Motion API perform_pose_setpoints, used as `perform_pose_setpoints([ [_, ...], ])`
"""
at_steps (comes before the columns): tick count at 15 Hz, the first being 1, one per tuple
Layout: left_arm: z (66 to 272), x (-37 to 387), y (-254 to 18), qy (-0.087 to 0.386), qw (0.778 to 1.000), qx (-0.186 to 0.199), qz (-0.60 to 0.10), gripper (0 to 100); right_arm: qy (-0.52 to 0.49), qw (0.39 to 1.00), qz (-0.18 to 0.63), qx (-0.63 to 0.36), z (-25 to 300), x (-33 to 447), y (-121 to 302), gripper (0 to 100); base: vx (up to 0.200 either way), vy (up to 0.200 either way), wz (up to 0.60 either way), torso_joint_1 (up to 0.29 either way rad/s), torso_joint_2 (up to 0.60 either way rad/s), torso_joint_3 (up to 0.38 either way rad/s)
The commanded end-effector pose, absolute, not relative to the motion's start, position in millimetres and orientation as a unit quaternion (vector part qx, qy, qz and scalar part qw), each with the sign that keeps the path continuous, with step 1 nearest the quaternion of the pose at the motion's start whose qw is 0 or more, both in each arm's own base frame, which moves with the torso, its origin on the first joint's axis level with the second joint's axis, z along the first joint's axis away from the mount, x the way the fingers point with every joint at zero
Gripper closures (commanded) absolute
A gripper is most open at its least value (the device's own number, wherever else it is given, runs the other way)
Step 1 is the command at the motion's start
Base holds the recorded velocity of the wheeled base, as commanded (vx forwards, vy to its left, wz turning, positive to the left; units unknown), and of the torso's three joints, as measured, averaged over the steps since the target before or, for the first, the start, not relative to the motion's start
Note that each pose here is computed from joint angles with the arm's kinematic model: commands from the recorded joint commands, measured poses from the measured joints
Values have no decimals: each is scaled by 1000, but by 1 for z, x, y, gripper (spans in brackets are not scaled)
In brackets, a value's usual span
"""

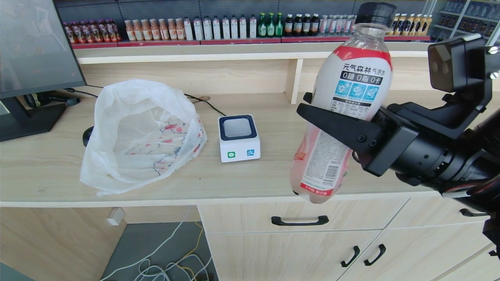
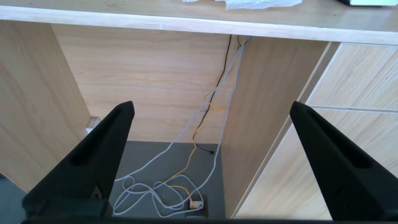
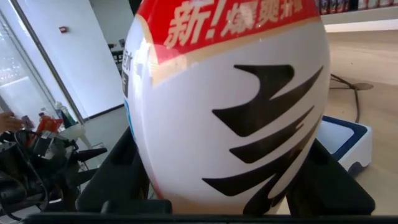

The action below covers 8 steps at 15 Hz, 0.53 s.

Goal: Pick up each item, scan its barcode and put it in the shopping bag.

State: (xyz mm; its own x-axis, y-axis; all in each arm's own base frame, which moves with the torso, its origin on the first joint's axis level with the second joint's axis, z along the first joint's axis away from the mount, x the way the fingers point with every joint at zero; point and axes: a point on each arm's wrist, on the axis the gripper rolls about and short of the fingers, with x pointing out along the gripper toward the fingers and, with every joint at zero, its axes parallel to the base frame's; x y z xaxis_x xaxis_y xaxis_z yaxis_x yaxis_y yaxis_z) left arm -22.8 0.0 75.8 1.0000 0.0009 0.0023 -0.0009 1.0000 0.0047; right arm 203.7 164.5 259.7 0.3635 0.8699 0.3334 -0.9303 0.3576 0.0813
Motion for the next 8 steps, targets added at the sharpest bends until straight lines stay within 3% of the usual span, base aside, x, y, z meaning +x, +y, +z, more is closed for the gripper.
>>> perform_pose_setpoints([
  [1,76,-23,0,-2,1000,2,1,0,-119,813,555,133,262,205,166,100,0,0,0,0,0,0],
  [8,76,-23,0,-2,1000,2,1,0,-118,785,591,144,270,191,171,100,0,0,0,0,0,0],
])
